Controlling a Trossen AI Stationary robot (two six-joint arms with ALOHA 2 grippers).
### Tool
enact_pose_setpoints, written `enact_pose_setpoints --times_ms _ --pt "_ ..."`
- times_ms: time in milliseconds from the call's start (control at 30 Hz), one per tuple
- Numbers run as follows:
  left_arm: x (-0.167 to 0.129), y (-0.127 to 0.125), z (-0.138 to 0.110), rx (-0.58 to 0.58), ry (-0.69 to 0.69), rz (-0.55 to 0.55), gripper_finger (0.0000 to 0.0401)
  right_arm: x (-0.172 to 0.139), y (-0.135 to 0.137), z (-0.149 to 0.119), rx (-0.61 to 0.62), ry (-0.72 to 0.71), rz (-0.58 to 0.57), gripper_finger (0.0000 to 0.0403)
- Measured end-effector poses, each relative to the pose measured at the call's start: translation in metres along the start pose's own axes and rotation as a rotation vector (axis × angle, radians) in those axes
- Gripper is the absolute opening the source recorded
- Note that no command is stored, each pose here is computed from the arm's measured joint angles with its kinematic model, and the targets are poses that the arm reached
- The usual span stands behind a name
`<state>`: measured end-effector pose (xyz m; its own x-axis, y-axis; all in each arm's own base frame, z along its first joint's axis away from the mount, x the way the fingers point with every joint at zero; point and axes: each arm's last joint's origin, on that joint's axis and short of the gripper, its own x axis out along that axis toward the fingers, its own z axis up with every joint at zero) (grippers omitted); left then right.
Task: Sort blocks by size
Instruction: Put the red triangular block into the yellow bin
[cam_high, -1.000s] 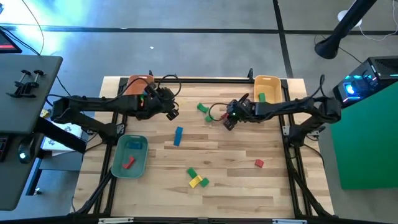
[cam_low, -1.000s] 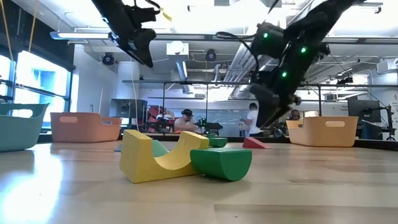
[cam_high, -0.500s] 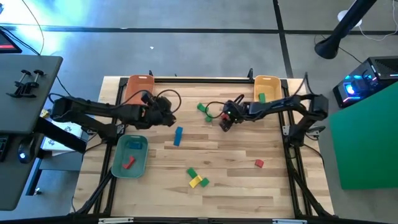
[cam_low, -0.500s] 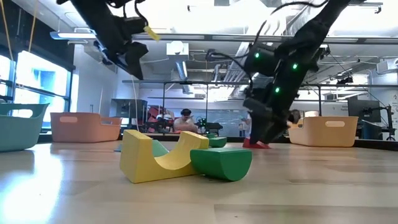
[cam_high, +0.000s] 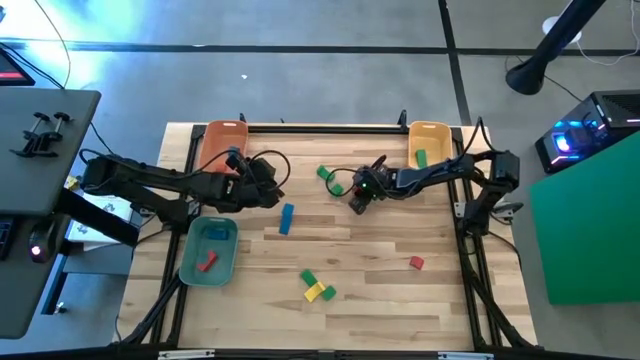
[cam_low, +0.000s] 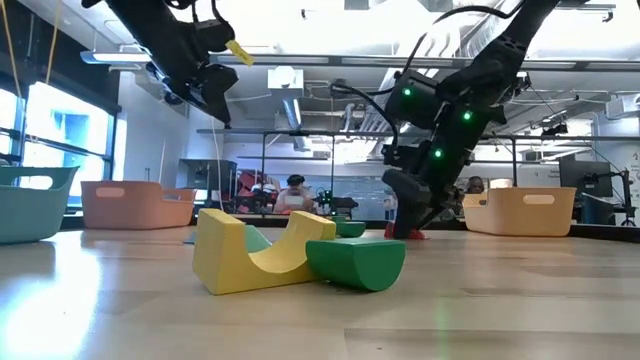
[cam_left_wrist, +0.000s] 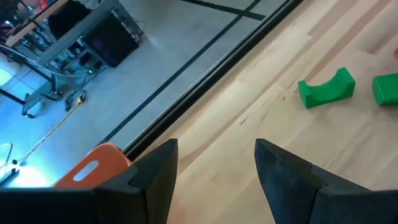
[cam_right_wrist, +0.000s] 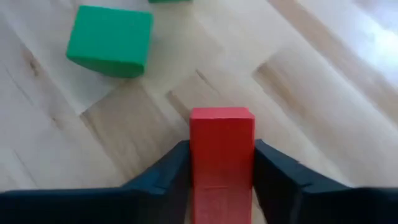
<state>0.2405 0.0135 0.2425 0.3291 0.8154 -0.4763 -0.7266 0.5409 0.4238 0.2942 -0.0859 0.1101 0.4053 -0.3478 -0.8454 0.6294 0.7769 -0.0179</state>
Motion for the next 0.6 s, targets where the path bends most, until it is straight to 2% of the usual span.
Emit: enact_pose_setpoints --times_ms 100,233,333,467,600 --pt "-0.002 -0.001 0.0 -0.011 -0.004 -0.007 0.0201 -0.011 -0.002 0.019 -0.041 -0.057 0.011 0.0126" --pt "-0.005 -0.004 -0.001 -0.008 -0.012 -0.021 0.0201 -0.06 -0.013 0.056 -0.061 -0.15 -0.079 0.0126" --pt "-0.007 -0.005 -0.002 -0.002 -0.016 -0.026 0.0201 -0.095 -0.034 0.059 -0.054 -0.056 -0.194 0.0126" --pt "-0.007 -0.005 -0.001 0.023 -0.021 -0.014 0.0201 -0.131 -0.076 0.059 0.074 -0.025 -0.263 0.0126" --pt "-0.005 -0.003 -0.001 0.035 -0.02 -0.005 0.0201 -0.128 -0.125 0.036 0.293 0.051 -0.318 0.0126"
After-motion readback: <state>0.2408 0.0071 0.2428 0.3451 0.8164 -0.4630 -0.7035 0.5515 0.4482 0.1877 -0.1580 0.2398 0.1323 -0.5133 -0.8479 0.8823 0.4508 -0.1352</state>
